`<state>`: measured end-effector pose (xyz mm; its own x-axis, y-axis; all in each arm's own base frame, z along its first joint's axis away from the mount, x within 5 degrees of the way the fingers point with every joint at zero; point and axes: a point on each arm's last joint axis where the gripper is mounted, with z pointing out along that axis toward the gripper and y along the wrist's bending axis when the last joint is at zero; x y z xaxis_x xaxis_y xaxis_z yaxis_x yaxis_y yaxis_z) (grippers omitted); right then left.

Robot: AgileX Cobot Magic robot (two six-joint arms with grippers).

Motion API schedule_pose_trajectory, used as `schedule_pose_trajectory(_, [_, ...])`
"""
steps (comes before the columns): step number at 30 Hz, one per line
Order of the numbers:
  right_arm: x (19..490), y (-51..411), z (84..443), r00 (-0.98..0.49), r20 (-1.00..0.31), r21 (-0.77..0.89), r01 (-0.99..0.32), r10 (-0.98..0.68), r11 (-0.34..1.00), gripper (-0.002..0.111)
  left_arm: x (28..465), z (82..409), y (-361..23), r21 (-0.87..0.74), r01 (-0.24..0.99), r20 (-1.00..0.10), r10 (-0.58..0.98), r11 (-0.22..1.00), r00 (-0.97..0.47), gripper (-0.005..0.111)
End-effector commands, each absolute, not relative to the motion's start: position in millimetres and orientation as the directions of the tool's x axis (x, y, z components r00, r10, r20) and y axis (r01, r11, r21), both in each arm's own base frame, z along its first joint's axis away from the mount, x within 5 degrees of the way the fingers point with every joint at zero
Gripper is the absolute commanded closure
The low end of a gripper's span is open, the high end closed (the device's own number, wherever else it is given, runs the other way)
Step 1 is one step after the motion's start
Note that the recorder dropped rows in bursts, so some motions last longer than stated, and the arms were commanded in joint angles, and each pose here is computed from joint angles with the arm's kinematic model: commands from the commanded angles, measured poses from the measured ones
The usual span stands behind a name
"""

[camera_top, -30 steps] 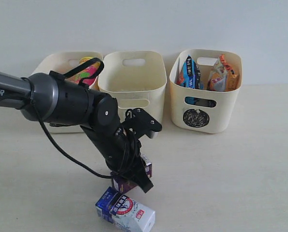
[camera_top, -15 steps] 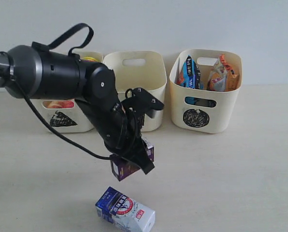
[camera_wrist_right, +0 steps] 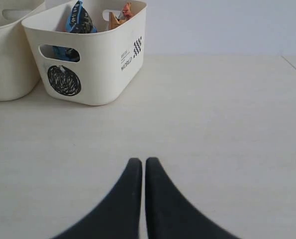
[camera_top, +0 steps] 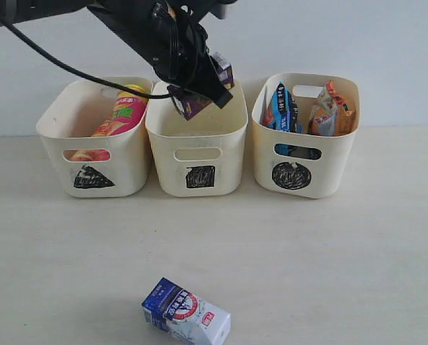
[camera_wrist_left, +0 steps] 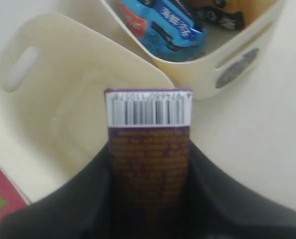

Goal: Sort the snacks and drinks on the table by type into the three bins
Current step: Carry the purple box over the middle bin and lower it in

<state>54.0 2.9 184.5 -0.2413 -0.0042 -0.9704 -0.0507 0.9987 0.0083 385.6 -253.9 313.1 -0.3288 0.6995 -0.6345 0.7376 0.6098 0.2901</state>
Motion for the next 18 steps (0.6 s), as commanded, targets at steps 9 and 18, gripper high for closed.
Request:
schedule_pose_trajectory(9, [54, 3, 184, -0.231, -0.973, 0.009, -0.051, -0.003, 0.999, 0.108, 457, 273, -247, 0.278, 0.661, -0.667, 0.635, 0.697, -0.390, 0.102])
schedule_pose_trajectory(18, [54, 3, 184, -0.231, -0.973, 0.009, -0.051, -0.003, 0.999, 0.108, 472, 249, -253, 0.261, 0.663, -0.642, 0.639, 0.701, -0.423, 0.065])
